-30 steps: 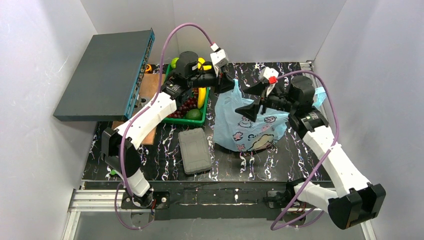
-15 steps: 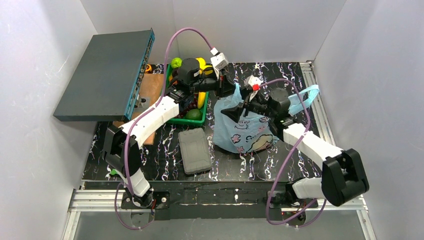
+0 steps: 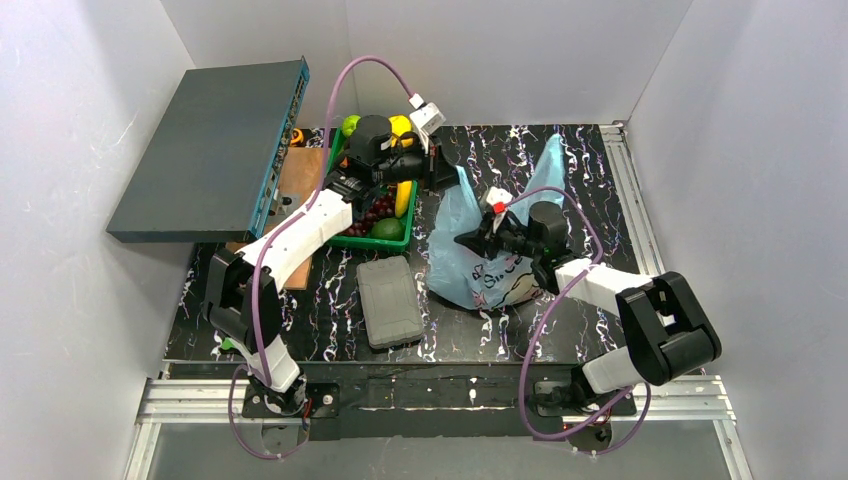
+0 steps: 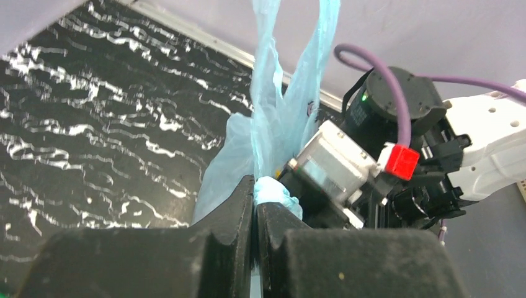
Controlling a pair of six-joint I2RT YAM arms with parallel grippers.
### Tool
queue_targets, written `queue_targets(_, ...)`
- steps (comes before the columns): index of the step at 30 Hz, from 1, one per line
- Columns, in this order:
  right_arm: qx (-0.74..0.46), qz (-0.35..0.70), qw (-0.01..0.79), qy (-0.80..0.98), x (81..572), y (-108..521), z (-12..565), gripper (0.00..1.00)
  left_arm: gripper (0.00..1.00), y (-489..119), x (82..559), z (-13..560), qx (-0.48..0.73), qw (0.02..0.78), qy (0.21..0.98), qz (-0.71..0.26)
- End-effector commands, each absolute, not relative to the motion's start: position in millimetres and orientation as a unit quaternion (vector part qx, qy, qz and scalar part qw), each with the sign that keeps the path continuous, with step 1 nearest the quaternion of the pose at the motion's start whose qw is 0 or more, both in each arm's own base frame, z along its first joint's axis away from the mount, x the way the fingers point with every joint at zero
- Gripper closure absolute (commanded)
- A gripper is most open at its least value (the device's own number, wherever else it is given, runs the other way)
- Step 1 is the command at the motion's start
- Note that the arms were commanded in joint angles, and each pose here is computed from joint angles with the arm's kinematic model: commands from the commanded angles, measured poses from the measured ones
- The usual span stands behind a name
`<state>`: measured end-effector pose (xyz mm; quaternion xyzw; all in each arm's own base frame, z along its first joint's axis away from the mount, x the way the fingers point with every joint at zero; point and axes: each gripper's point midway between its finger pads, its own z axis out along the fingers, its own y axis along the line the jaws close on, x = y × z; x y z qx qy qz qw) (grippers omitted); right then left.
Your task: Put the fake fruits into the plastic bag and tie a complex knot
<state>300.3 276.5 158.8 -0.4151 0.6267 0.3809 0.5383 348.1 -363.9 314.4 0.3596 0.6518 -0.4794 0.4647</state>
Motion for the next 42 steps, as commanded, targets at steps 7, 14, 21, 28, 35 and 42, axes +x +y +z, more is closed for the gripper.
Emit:
queue_targets(7, -0.457, 0.35, 0.478, 0.663, 289, 234, 106, 0.93, 1.0, -310, 388, 366, 0.334, 0.571, 0.646, -0.382)
queue_targets(14, -0.435, 0.369, 0.507, 0.646, 298, 244, 152, 0.99, 0.45, -300, 345, 359, 0.39, 0.519, 0.649, -0.397)
queue_targets(21, -0.413, 0.401, 0.517, 0.633, 288, 254, 188, 0.94, 0.22, -262, 298, 290, 0.337, 0.432, 0.727, -0.413)
queue_targets(28, -0.416, 0.415, 0.517, 0.623, 279, 266, 196, 0.84, 0.28, -292, 295, 257, 0.331, 0.377, 0.744, -0.441)
queue_targets(35, -0.401, 0.41, 0.522, 0.631, 285, 275, 197, 0.72, 0.89, -346, 276, 259, 0.331, 0.336, 0.71, -0.523)
queue_targets(42, -0.392, 0.433, 0.519, 0.624, 282, 291, 201, 0.44, 1.0, -375, 282, 255, 0.278, 0.316, 0.708, -0.567)
